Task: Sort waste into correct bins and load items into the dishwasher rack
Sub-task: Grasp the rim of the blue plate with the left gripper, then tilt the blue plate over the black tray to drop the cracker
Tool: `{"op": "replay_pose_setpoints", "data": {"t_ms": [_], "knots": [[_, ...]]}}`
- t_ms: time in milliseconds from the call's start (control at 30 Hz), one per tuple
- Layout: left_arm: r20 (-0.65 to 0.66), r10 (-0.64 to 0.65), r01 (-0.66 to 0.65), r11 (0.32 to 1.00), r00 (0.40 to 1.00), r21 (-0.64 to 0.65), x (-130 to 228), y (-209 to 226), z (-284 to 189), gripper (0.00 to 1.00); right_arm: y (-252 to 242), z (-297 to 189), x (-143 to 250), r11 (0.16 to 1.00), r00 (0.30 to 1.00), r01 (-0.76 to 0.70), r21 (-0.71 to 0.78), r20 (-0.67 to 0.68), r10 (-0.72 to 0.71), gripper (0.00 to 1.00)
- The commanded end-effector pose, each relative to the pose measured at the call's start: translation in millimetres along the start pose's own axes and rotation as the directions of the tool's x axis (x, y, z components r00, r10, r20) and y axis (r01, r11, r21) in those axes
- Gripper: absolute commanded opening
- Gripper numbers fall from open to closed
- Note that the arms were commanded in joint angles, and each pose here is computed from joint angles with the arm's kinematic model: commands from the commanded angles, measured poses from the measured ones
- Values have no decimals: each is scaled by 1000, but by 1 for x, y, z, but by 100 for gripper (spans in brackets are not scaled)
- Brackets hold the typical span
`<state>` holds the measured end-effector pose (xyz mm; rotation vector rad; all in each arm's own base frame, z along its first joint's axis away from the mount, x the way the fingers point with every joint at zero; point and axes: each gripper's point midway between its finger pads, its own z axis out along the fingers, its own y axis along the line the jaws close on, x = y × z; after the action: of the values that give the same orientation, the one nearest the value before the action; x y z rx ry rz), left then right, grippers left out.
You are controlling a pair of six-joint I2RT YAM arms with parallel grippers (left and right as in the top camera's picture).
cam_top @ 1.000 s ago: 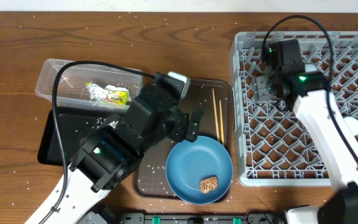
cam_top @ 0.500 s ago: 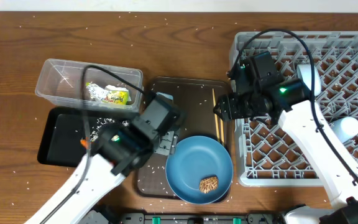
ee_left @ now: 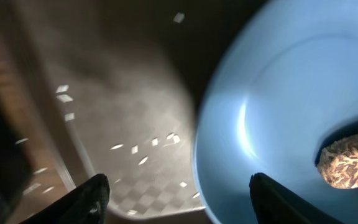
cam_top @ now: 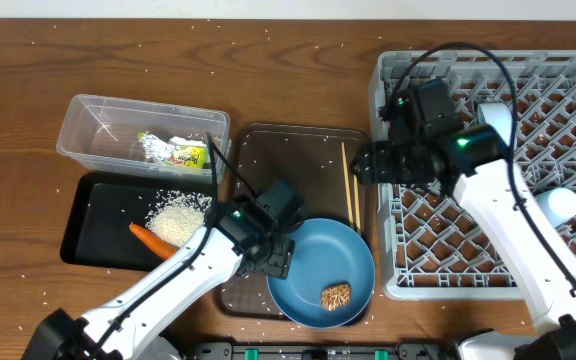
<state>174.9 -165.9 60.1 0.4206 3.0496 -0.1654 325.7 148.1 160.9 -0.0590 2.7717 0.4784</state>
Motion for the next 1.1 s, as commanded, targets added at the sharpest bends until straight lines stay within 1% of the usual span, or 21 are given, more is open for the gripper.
{"op": "replay_pose_setpoints", "data": {"t_ms": [0,67,133,200,233,267,333,400,467,500,633,767,867,967,1033,1067], "knots": [[-45,63,-59,995,997,86,12,-12,13,72,-22,-4,-14,996,995,-91,14,34,90,74],[-53,116,-108,986,992,125,16,-16,22,72,-26,-6,-17,993,993,-116,-15,34,117,73],[-66,156,-145,979,986,145,22,-17,30,65,-27,-8,-18,991,991,-131,-39,30,132,73],[-77,161,-150,979,984,137,25,-14,38,61,-28,-8,-18,990,990,-136,-39,30,137,73],[-81,160,-149,980,984,129,26,-12,42,56,-28,-8,-17,990,990,-135,-39,28,137,74],[-82,159,-149,982,984,117,26,-10,44,54,-28,-8,-17,990,990,-135,-38,28,136,73],[-79,158,-151,985,984,85,23,-5,48,46,-28,-8,-17,990,990,-135,-38,27,136,73],[-70,157,-154,987,985,47,19,1,51,33,-28,-8,-17,990,990,-135,-38,27,136,73],[-61,156,-155,988,986,18,17,5,51,11,-28,-8,-17,990,990,-135,-38,27,136,73],[-58,156,-156,988,986,17,16,5,50,6,-28,-8,-17,990,991,-133,-38,27,135,73],[-44,111,-110,994,993,19,10,5,36,6,-28,-8,-17,992,992,-124,-37,28,125,74],[-12,48,-48,999,999,24,-2,9,2,6,-28,-8,-18,992,992,-124,-38,30,125,74],[37,-7,6,999,999,34,-13,18,-30,6,-28,-8,-18,992,992,-123,-38,30,125,74],[89,-106,103,994,990,33,-21,35,-64,6,-28,-8,-18,992,992,-122,-38,31,123,74],[129,-197,202,979,972,-28,-22,62,-88,6,-28,-8,-18,992,992,-118,-38,32,120,75],[144,-222,233,970,964,-67,-20,74,-96,6,-28,-8,-18,993,993,-115,-38,32,117,75]]}}
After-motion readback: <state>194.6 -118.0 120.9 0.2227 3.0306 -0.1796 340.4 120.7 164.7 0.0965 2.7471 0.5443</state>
